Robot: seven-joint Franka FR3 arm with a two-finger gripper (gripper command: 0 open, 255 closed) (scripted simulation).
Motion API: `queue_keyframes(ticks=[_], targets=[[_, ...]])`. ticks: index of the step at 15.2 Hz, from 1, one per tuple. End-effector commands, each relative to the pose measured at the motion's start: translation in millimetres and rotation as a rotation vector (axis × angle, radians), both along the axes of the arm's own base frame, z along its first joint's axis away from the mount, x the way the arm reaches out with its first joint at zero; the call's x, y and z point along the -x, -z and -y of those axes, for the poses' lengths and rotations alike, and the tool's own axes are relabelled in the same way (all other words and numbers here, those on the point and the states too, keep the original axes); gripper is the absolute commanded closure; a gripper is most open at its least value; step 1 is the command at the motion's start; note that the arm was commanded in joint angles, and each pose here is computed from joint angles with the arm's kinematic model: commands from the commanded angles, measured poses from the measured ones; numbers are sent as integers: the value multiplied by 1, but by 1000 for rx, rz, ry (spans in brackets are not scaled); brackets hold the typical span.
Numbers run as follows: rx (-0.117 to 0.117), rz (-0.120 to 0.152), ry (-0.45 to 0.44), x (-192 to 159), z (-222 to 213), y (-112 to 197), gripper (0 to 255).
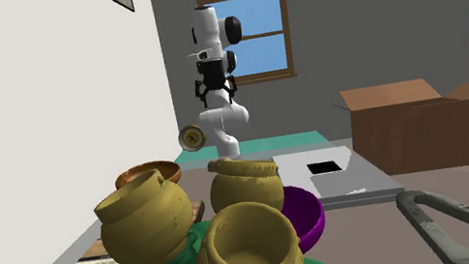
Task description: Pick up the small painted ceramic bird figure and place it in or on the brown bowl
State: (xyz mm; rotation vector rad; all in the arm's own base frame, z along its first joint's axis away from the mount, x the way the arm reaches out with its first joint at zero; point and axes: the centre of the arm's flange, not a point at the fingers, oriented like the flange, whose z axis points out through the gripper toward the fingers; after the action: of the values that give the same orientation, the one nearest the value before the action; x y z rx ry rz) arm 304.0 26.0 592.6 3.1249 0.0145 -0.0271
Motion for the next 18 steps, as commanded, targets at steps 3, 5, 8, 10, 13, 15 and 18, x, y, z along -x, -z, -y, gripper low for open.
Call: queue_keyframes(ticks=[3, 5, 8, 10, 13, 15, 18], targets=[[8, 10, 22, -21, -9, 11, 0], [15, 20, 44, -42, -18, 23, 0], [26, 35, 76, -75, -29, 39, 0], [34, 45, 98, -97, -37, 50, 0], [45, 60, 131, -130, -46, 66, 0], [53, 70, 152, -153, -52, 76, 0], [64, 85, 185, -187, -60, 91, 0]])
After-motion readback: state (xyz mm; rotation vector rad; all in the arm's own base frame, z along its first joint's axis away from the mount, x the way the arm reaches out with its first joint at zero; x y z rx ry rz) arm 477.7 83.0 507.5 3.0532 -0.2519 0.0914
